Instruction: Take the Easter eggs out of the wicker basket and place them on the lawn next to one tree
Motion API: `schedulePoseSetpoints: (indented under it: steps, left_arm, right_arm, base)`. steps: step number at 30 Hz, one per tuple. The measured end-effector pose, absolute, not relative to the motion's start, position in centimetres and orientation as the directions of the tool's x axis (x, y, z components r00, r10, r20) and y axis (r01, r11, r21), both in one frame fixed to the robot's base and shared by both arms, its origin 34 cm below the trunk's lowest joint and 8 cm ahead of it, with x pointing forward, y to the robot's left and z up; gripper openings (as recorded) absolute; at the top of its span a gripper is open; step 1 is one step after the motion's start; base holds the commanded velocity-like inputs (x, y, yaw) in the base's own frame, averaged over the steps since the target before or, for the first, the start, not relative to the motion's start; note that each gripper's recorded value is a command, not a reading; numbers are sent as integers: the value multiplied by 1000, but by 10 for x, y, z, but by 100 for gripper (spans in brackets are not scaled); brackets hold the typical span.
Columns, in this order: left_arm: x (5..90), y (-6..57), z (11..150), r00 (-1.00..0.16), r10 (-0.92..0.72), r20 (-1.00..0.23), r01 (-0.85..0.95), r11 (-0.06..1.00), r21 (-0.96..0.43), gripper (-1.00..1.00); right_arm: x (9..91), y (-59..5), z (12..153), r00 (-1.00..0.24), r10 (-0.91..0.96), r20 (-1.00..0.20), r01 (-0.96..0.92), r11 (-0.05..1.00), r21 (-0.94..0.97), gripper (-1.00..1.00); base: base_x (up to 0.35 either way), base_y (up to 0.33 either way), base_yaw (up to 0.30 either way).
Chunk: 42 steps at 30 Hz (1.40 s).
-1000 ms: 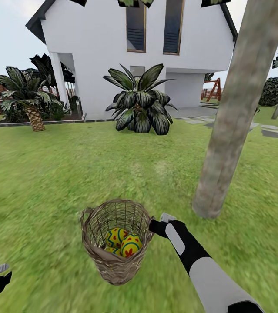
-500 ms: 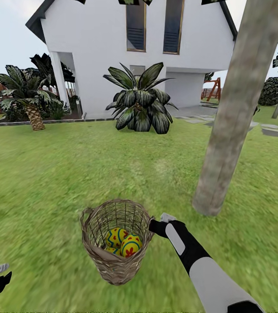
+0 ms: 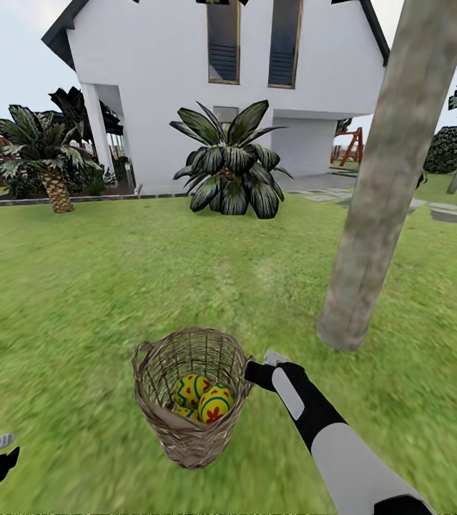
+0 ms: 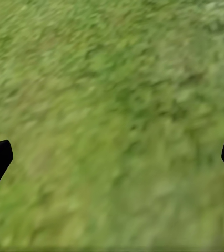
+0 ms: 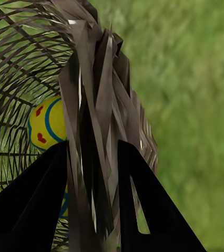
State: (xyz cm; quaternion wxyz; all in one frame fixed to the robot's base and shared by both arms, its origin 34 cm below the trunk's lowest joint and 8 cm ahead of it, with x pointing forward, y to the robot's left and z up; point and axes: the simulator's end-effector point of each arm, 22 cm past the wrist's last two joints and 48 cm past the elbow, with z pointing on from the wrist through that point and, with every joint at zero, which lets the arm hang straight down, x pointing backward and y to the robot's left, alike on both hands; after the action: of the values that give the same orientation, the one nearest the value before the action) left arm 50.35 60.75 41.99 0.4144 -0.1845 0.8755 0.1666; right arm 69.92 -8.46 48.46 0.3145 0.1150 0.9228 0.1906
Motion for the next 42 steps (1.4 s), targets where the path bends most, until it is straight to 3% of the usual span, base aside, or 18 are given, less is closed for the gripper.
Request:
schedulePoseSetpoints:
  steps: [42]
  left_arm:
    - [482, 607, 345, -629, -186, -755, -453, 876, 162, 100]
  right_arm:
    - [681, -84, 400, -803, 331, -495, 114, 901, 419, -100]
  base:
    - [0, 0, 0]
